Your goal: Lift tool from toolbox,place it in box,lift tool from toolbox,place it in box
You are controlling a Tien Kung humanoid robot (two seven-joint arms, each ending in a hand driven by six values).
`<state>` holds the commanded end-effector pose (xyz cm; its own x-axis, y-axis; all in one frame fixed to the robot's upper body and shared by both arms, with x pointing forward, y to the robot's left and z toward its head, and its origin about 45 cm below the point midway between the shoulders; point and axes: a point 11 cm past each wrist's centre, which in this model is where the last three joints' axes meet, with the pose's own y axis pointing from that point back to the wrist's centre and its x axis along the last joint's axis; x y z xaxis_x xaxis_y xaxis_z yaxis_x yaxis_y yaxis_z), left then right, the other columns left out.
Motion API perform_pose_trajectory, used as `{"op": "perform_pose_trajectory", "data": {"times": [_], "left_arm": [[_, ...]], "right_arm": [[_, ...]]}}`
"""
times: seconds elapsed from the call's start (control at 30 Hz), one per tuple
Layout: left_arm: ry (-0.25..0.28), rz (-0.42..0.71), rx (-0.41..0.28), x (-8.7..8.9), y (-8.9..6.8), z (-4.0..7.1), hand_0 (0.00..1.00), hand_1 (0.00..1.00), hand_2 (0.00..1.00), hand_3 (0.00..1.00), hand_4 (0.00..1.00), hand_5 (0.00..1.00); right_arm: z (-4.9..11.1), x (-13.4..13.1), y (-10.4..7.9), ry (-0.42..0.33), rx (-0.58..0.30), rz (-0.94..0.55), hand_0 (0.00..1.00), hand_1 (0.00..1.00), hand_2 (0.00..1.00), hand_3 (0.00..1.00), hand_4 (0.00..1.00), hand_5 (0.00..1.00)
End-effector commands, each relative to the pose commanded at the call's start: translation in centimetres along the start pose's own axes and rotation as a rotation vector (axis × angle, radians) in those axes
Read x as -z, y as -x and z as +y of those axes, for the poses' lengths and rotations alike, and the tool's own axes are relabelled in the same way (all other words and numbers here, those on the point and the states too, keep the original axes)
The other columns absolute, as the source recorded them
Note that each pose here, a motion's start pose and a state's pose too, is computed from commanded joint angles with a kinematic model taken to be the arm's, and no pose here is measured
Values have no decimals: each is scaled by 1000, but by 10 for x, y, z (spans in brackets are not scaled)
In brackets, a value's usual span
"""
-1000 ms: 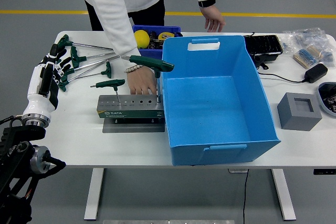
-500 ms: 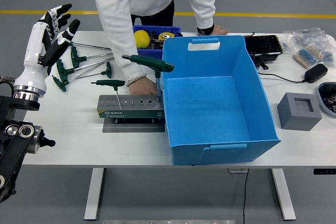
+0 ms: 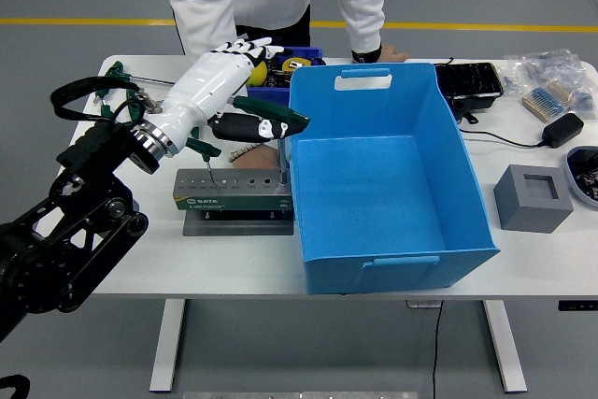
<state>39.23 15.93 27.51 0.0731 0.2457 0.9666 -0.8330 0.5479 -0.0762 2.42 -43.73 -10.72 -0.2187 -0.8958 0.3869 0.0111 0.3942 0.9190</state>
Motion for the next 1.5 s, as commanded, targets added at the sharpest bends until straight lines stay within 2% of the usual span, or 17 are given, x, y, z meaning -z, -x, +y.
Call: {"op": "perform_pose_trajectory", "data": {"times": [0.07, 0.2, 0.23, 0.4, 0.43, 0.6, 0.63, 0.8, 0.83, 1.0, 1.03, 1.2, 1.23, 1.4, 1.43, 1.5], "left_arm": [[8, -89, 30, -3, 6, -5, 955, 959, 992, 913, 998, 687], [-7, -110, 69, -2, 15, -13, 955, 959, 992, 913, 998, 687], [-8, -113, 70, -1, 16, -14, 922, 905, 929, 841, 998, 698], [-4, -136, 54, 0, 18, -19, 922, 905, 929, 841, 998, 698], [-9, -142, 59, 0, 19, -21, 750, 701, 714, 723, 998, 723], [-34, -158, 89, 3, 26, -25, 750, 701, 714, 723, 998, 723], [-38, -161, 97, 3, 28, -25, 603, 549, 546, 656, 998, 728], [-67, -177, 133, 6, 36, -27, 603, 549, 546, 656, 998, 728], [-72, -179, 135, 6, 36, -27, 468, 398, 385, 536, 998, 741], [-92, -183, 127, 8, 37, -28, 468, 398, 385, 536, 998, 741], [-97, -185, 128, 9, 38, -28, 391, 304, 310, 462, 998, 750], [-113, -191, 126, 11, 41, -27, 391, 304, 310, 462, 998, 750], [-115, -193, 127, 11, 42, -27, 352, 237, 255, 362, 998, 763], [-116, -204, 128, 10, 44, -27, 352, 237, 255, 362, 998, 763], [-117, -205, 127, 10, 45, -27, 288, 156, 189, 269, 998, 774], [-120, -206, 123, 11, 45, -28, 288, 156, 189, 269, 998, 774]], "right_arm": [[0, 1, 0, -1, 0, 0, 716, 671, 762, 716, 904, 872], [0, 2, -1, -3, 0, 0, 716, 671, 762, 716, 904, 872], [0, 2, -1, -3, -1, 0, 717, 671, 762, 715, 904, 871], [0, 3, -1, -5, -1, -1, 717, 671, 762, 715, 904, 871], [0, 3, -1, -5, -1, 0, 716, 671, 762, 713, 904, 872], [0, 4, -2, -8, -2, 1, 716, 671, 762, 713, 904, 872], [0, 5, -2, -8, -3, 0, 716, 671, 762, 713, 904, 871], [0, 5, -2, -11, -3, -2, 716, 671, 762, 713, 904, 871], [0, 6, -3, -11, -3, -2, 716, 671, 763, 713, 904, 870], [0, 6, -3, -12, -5, -2, 716, 671, 763, 713, 904, 870], [0, 6, -3, -12, -5, -1, 716, 672, 763, 714, 903, 868], [0, 6, -4, -12, -6, -1, 716, 672, 763, 714, 903, 868], [0, 6, -4, -12, -6, 0, 716, 671, 762, 714, 903, 867], [0, 6, -4, -12, -6, 0, 716, 671, 762, 714, 903, 867], [0, 6, -4, -12, -6, 0, 717, 671, 762, 713, 903, 869], [0, 6, -4, -12, -6, 0, 717, 671, 762, 713, 903, 869]]}}
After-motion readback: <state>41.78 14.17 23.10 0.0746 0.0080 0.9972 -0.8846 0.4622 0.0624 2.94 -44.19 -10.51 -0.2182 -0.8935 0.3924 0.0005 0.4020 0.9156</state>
